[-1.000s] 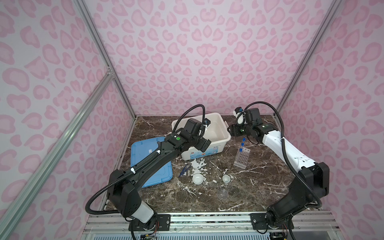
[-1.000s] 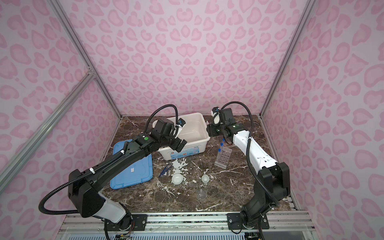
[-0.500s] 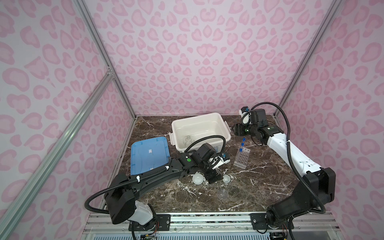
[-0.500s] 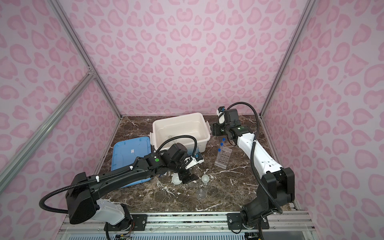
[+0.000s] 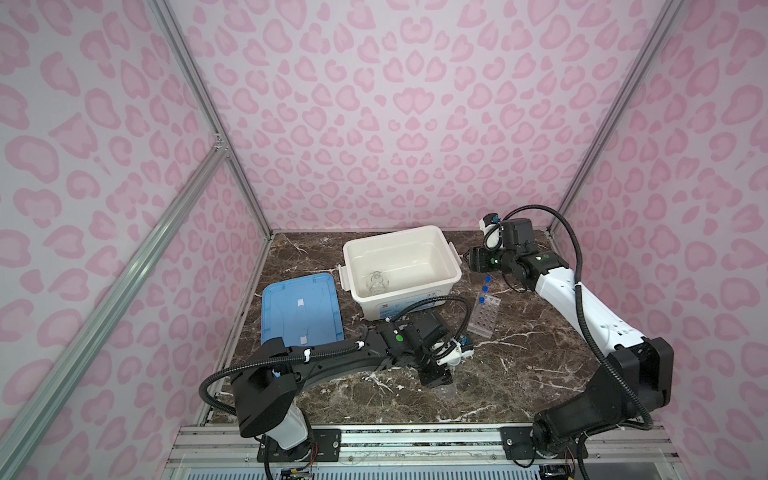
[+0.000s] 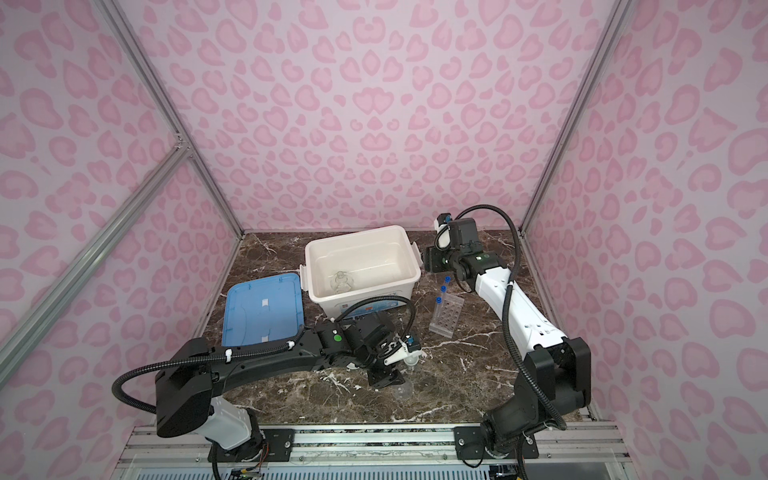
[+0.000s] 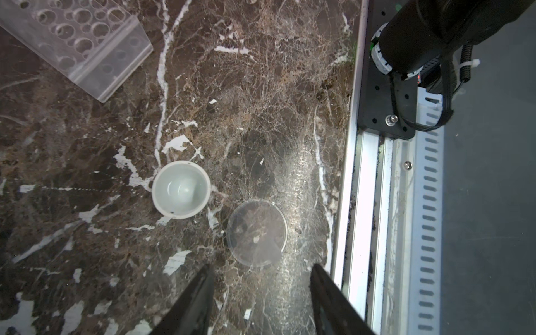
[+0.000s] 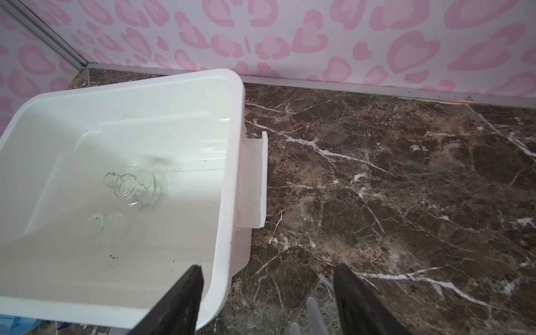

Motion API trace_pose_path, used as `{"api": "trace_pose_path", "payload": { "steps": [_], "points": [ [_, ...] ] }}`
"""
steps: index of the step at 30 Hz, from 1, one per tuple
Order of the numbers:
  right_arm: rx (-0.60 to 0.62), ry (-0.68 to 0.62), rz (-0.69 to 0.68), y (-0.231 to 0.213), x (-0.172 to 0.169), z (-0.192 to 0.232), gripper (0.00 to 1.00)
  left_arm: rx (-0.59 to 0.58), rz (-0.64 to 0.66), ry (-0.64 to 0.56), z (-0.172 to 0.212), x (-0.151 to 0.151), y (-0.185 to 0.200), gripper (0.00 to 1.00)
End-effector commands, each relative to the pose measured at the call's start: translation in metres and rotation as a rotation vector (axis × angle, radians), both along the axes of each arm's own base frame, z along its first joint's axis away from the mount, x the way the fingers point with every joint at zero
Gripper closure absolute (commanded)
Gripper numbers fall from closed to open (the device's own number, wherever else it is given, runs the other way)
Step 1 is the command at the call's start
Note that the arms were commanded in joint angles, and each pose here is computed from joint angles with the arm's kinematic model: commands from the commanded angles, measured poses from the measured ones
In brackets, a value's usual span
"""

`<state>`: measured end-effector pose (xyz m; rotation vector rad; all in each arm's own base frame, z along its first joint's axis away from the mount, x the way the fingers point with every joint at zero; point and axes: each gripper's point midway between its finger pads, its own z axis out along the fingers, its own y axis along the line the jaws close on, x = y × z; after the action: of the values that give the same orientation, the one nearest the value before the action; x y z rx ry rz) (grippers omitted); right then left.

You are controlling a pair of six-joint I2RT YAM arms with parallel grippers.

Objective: Organize the chemistry lab equipment
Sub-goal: 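Move the open left gripper out of the bin toward the white cup and clear dish, then lower the left gripper around the handle of the clear round dish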

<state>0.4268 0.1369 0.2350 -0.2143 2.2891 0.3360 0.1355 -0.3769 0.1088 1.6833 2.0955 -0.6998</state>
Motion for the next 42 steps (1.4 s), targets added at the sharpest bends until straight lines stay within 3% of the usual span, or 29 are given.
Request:
{"api": "trace_pose_path", "payload": {
  "steps": [1, 10, 27, 42],
  "points": [
    [0.009, -0.009, -0.001, 0.001, 0.001, 0.001, 0.27, 0.003, -0.007, 0.002, -0.002, -0.001, -0.006, 0.46],
    [0.015, -0.002, -0.003, 0.001, -0.001, -0.001, 0.27, 0.06, -0.007, -0.001, -0.015, -0.003, -0.009, 0.56],
    [0.033, 0.003, 0.001, 0.003, -0.001, -0.004, 0.27, 0.14, 0.01, -0.04, -0.032, -0.002, -0.008, 0.63],
    [0.044, 0.003, -0.001, 0.004, -0.001, -0.005, 0.27, 0.182, 0.037, -0.076, -0.04, 0.005, -0.003, 0.79]
  ]
}}
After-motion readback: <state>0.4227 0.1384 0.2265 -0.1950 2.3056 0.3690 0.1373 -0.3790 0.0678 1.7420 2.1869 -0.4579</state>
